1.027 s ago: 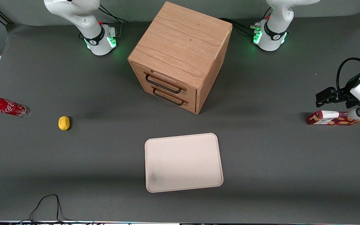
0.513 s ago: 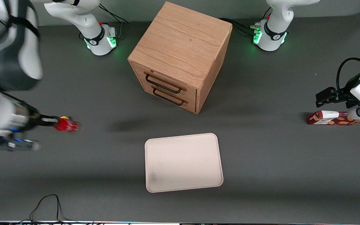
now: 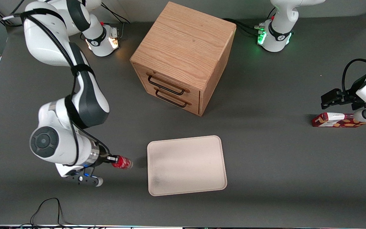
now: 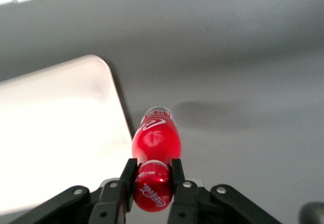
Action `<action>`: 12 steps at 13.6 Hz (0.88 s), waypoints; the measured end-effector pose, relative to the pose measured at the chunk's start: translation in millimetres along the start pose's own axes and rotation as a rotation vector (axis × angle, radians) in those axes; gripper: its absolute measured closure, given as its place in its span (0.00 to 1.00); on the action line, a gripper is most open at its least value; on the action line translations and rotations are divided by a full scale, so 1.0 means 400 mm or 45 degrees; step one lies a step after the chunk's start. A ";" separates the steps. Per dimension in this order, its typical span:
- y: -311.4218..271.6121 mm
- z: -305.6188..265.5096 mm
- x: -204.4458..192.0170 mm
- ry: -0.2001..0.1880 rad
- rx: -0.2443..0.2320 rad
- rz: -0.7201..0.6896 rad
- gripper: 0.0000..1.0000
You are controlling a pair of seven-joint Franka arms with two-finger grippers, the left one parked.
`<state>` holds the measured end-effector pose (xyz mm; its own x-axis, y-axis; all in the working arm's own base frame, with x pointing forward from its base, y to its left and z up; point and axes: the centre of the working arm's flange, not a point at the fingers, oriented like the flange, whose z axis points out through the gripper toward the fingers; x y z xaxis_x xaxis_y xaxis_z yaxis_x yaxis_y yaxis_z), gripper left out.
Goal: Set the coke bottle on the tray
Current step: 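Lift the bottle and carry it toward the white tray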
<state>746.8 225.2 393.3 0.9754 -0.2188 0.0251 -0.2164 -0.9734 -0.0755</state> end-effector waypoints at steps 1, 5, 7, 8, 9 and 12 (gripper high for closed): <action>-0.015 0.018 0.005 0.028 0.020 0.012 0.68; -0.083 0.048 -0.004 0.100 0.075 0.057 0.68; -0.124 0.064 -0.019 0.126 0.095 0.065 0.68; -0.142 0.076 -0.028 0.131 0.099 0.069 0.68; -0.160 0.089 -0.036 0.138 0.104 0.071 0.68; -0.196 0.127 -0.044 0.176 0.133 0.067 0.68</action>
<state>748.6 308.9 348.1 0.9465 -0.2835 0.1544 -0.2545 -0.9495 -0.1834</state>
